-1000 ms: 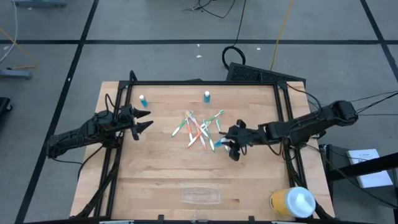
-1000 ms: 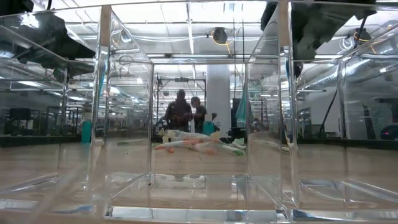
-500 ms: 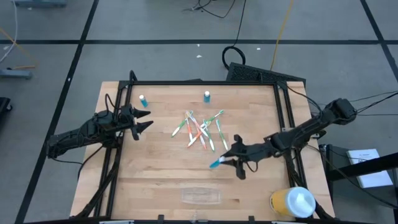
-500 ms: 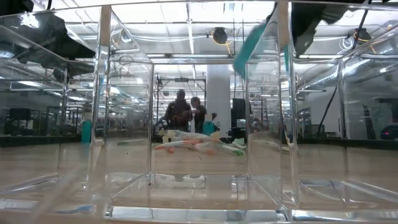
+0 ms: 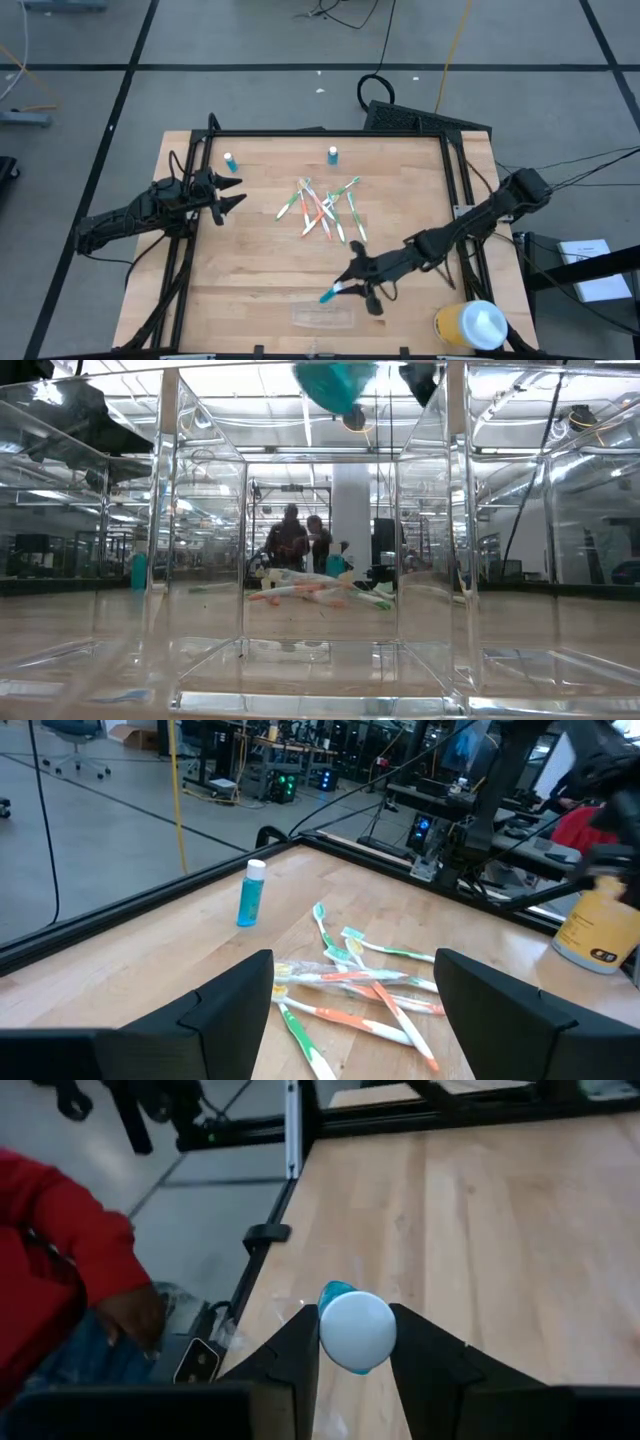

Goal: Pick & Place toothbrushing station
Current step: Put the blue mouthwash bottle into the transparent organizer

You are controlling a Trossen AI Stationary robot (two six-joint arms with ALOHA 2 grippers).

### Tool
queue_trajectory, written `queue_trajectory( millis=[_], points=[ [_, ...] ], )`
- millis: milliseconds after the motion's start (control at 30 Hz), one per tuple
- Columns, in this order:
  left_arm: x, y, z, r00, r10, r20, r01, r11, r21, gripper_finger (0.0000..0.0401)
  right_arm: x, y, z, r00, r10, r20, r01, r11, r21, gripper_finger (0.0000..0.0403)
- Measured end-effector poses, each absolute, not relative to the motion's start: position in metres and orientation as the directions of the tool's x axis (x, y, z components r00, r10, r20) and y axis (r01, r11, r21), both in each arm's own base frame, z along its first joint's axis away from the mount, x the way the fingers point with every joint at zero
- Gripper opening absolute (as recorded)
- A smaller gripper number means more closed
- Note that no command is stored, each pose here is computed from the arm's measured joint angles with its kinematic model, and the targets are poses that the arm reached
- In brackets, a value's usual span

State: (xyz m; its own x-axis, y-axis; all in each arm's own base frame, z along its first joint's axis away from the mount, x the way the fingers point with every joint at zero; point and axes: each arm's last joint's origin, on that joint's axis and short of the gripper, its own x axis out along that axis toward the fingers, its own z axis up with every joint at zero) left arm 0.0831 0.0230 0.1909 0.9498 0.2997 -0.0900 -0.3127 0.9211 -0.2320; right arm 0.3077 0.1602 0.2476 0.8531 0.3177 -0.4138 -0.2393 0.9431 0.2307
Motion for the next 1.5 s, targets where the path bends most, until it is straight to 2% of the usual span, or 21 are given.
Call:
queue_trajectory(
  millis=[233, 367, 600, 967, 1200, 1500],
  points=[
    [0.083, 0.023, 0.191, 0.950, 0.299, -0.090, -0.312, 0.921, -0.232, 0.0283, 0.337, 0.190, 0.273, 0.794, 0.315, -0.520, -0.261, 0.949, 0.177, 0.0096],
    [0.083, 0.023, 0.191, 0.950, 0.299, -0.090, -0.312, 0.921, -0.232, 0.0283, 0.346, 0.204, 0.275, 0.755, 0.317, -0.574, -0.269, 0.948, 0.170, 0.0096],
    [0.083, 0.023, 0.191, 0.950, 0.300, -0.090, -0.313, 0.921, -0.232, 0.0283, 0.354, 0.214, 0.258, 0.701, 0.342, -0.626, -0.260, 0.940, 0.221, 0.0096],
    [0.083, 0.023, 0.191, 0.950, 0.300, -0.090, -0.313, 0.921, -0.232, 0.0283, 0.353, 0.210, 0.241, 0.637, 0.298, -0.711, -0.242, 0.953, 0.182, 0.0096],
    [0.083, 0.023, 0.191, 0.950, 0.300, -0.090, -0.313, 0.921, -0.232, 0.0283, 0.354, 0.206, 0.232, 0.647, 0.296, -0.702, -0.301, 0.946, 0.122, 0.0097],
    [0.083, 0.023, 0.191, 0.950, 0.300, -0.090, -0.313, 0.921, -0.232, 0.0283, 0.354, 0.191, 0.208, 0.640, 0.274, -0.718, -0.274, 0.954, 0.120, 0.0100]
  ],
)
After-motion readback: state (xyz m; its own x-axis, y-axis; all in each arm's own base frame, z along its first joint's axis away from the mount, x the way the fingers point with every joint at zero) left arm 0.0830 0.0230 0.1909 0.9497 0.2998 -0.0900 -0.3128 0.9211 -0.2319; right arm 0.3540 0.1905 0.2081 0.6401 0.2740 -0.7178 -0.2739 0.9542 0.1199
